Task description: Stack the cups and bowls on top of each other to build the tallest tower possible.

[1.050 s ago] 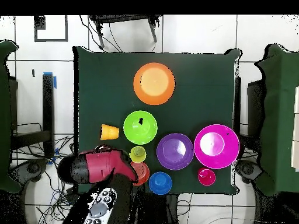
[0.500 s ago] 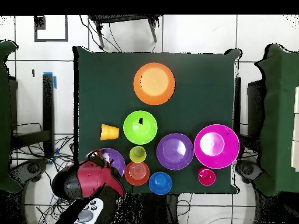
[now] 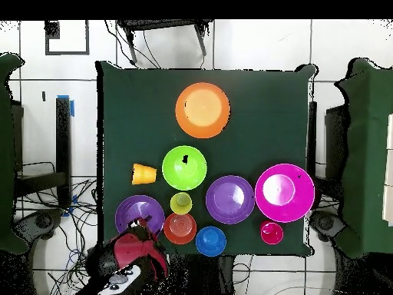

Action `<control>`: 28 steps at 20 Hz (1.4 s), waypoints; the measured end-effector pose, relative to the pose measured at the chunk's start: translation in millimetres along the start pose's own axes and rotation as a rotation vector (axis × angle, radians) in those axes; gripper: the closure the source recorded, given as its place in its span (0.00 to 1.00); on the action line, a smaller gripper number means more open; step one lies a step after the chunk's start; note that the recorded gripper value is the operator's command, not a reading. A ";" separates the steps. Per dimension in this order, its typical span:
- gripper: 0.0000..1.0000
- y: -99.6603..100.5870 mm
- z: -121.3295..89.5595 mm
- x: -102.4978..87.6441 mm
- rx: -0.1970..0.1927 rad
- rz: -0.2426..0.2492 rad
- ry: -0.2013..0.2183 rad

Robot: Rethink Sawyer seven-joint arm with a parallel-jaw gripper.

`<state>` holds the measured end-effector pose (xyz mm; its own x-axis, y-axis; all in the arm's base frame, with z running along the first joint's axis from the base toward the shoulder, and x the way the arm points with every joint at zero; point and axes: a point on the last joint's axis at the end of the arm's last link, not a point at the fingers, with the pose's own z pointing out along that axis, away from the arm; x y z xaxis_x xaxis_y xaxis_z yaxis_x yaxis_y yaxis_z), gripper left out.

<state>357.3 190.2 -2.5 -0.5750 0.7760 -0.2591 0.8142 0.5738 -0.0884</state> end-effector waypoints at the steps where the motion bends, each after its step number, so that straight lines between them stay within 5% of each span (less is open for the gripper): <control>1: 0.00 -11.2 2.5 -1.4 0.021 0.006 0.007; 8: 0.00 -54.5 10.3 -6.9 0.093 0.033 0.029; 20: 0.00 -63.7 21.5 -6.5 0.031 0.005 -0.013; 28: 0.00 -64.6 24.3 -16.7 0.024 0.026 -0.012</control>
<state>316.3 133.8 -15.8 -0.5523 0.7875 -0.2735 0.8309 0.5465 -0.1045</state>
